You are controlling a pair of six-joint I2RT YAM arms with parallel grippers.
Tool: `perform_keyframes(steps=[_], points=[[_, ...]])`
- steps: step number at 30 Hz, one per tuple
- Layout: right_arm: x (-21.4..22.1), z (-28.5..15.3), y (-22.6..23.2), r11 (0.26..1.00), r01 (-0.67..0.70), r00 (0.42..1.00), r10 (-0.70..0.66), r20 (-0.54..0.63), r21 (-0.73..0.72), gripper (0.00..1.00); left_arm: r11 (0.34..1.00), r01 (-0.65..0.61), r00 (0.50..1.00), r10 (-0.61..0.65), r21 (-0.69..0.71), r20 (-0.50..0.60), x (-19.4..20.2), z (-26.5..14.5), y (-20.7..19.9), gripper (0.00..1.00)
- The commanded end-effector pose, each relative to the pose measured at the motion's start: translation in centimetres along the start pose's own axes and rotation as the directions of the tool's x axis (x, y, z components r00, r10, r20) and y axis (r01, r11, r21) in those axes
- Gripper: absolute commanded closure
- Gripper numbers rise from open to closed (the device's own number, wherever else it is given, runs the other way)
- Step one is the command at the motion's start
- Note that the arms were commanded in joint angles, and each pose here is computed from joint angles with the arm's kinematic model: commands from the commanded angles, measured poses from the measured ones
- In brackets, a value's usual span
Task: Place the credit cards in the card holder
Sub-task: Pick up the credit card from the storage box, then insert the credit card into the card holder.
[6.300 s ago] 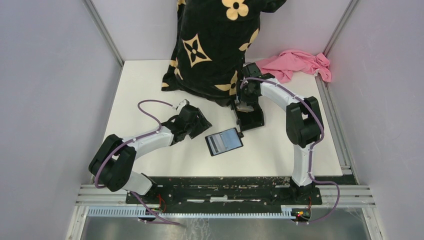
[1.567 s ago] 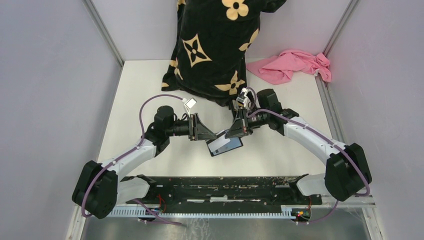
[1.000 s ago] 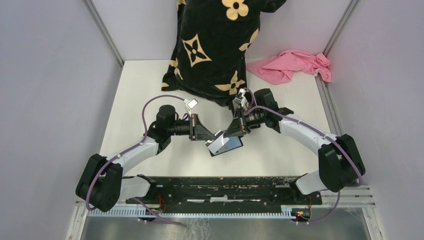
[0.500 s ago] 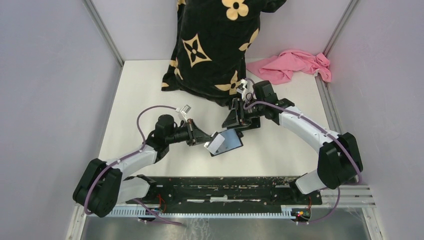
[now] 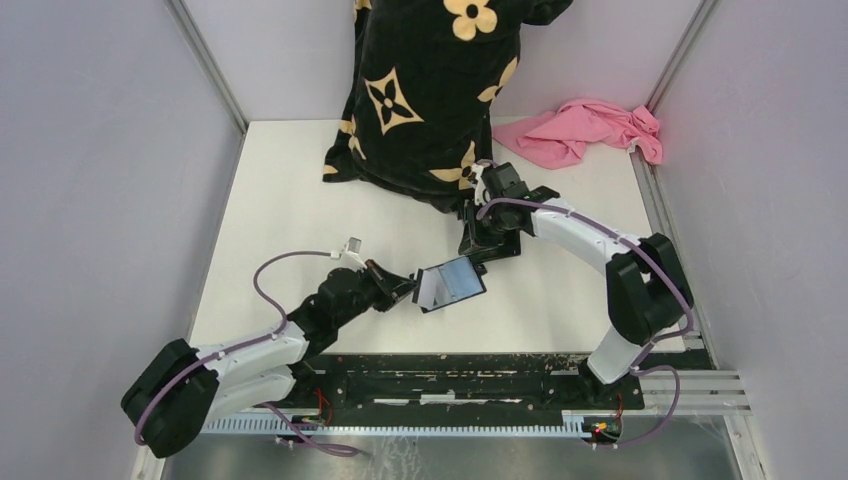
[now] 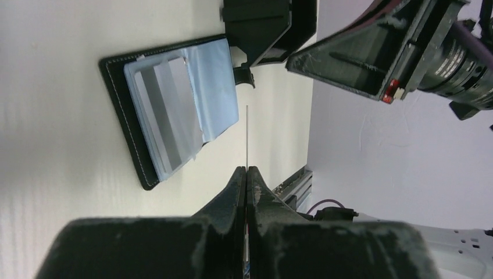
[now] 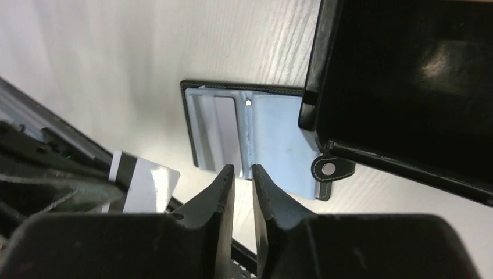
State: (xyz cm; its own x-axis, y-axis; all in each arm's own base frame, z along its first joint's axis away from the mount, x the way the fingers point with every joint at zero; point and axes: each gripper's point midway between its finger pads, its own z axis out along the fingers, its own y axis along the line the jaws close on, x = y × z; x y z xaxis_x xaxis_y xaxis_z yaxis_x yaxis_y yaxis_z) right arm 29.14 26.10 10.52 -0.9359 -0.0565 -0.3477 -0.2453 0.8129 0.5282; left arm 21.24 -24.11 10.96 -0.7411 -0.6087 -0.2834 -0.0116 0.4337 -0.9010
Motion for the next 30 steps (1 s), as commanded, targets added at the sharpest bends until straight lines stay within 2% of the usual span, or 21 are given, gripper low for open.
perform_keyframes(steps=[1,6,10,17,23,30], points=[[-2.9,0.4,-1.4,0.981,0.087,0.992,-0.102,0.080,0.173,0.81,0.997,0.077,0.980,-0.077,0.006,0.184,-1.3,0.9,-1.1,0.97],[-3.9,1.3,-3.7,0.948,0.096,0.991,-0.121,0.064,0.304,0.93,0.997,0.069,0.970,-0.060,-0.029,0.236,-0.4,2.1,-1.2,0.97],[-4.1,1.4,-5.3,0.913,0.113,0.990,-0.136,0.031,0.391,0.98,0.996,0.052,0.963,-0.031,-0.072,0.267,0.2,3.0,-0.7,0.97],[-3.6,1.1,-7.9,0.842,0.152,0.986,-0.165,-0.021,0.517,0.99,0.996,0.049,0.956,-0.025,-0.075,0.293,1.2,5.1,-0.5,0.97],[-2.8,1.2,-7.4,0.847,0.174,0.983,-0.177,-0.043,0.503,0.99,0.997,0.035,0.957,-0.013,-0.071,0.290,1.9,7.0,-1.0,0.97],[-1.0,2.3,-7.2,0.852,0.190,0.982,-0.165,-0.095,0.488,0.99,0.995,0.021,0.941,0.013,-0.097,0.338,1.2,7.3,-0.6,0.97]])
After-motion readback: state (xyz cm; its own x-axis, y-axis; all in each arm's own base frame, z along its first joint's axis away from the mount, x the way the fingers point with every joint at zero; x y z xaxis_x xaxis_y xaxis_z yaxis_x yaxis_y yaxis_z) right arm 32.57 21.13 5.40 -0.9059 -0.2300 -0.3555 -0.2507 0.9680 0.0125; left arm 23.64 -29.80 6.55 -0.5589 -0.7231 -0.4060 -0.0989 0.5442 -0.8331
